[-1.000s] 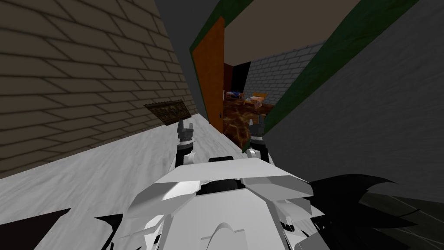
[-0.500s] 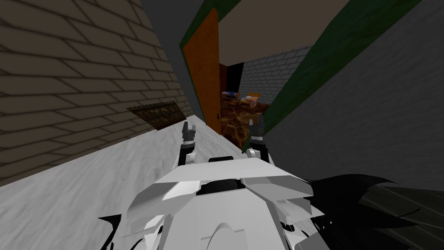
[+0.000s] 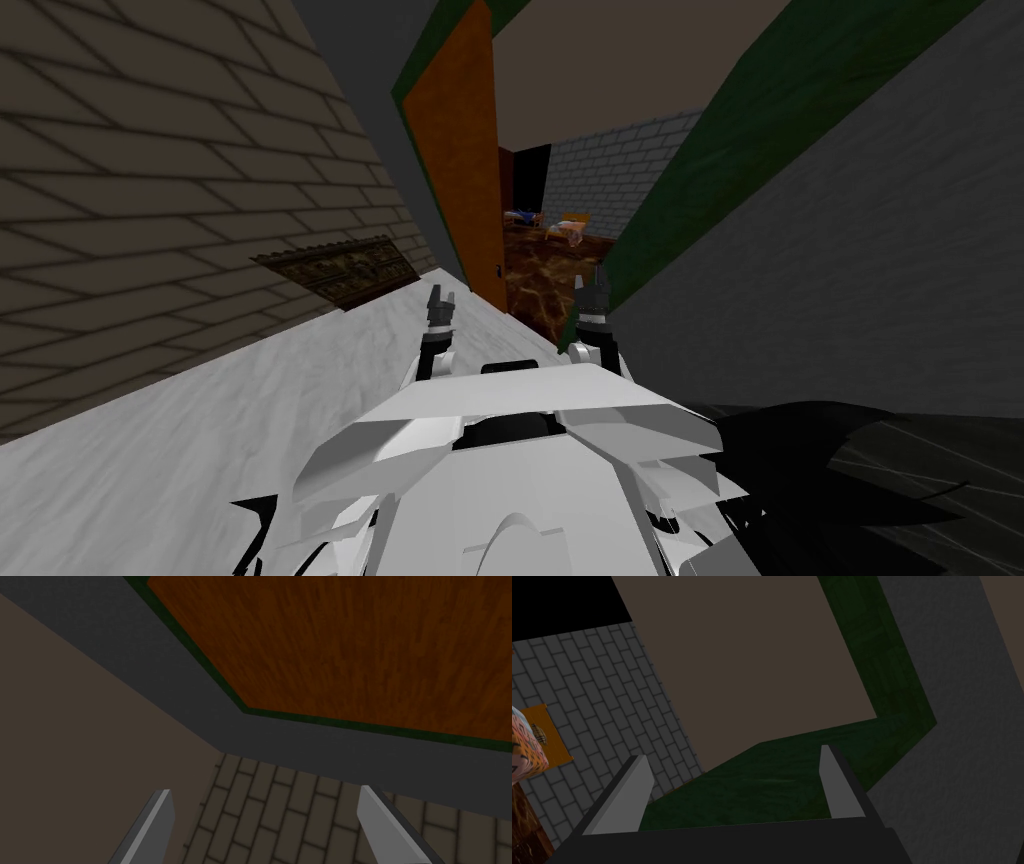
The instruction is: Push the door open
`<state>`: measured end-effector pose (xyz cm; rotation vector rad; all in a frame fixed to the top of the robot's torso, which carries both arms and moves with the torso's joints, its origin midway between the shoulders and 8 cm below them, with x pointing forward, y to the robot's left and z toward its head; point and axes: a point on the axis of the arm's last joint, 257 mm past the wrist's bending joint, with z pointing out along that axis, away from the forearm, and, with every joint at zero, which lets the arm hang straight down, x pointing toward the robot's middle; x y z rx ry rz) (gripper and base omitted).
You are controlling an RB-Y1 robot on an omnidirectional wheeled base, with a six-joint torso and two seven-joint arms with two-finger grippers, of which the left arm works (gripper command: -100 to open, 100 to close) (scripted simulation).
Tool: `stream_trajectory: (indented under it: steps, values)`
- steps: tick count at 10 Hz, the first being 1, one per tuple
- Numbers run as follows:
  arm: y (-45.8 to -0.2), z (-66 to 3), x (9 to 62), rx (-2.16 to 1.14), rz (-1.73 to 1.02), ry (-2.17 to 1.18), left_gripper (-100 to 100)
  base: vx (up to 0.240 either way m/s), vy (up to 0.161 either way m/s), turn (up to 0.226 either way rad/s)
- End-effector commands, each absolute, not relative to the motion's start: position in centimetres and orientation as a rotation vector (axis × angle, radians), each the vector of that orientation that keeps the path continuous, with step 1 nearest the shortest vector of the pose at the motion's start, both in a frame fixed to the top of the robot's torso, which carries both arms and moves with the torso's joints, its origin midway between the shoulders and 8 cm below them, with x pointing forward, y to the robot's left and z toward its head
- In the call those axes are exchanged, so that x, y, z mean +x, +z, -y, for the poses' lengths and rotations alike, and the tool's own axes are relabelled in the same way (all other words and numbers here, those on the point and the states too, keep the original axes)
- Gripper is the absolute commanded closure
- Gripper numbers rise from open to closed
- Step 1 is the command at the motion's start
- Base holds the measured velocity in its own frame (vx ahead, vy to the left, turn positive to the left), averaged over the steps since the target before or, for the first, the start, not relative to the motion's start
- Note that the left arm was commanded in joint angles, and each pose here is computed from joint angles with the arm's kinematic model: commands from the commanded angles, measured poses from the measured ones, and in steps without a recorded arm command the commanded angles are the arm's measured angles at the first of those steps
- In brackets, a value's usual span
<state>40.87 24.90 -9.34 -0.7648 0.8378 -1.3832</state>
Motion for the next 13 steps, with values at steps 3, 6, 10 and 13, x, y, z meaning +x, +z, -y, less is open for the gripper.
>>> stream_trajectory:
  steps: [3,6,10,13]
  values:
    - [-11.8,-25.0,41.7,-0.787,-0.876,-1.373,-100,0.078,0.052,-0.133]
    - [-13.7,-25.1,42.4,-0.807,-0.907,-1.365,-100,0.084,0.061,-0.134]
    - [-16.4,-25.2,43.1,-0.836,-0.948,-1.353,-100,0.085,0.063,-0.141]
    - [-18.3,-25.3,43.5,-0.859,-0.978,-1.343,-100,0.078,0.068,-0.15]
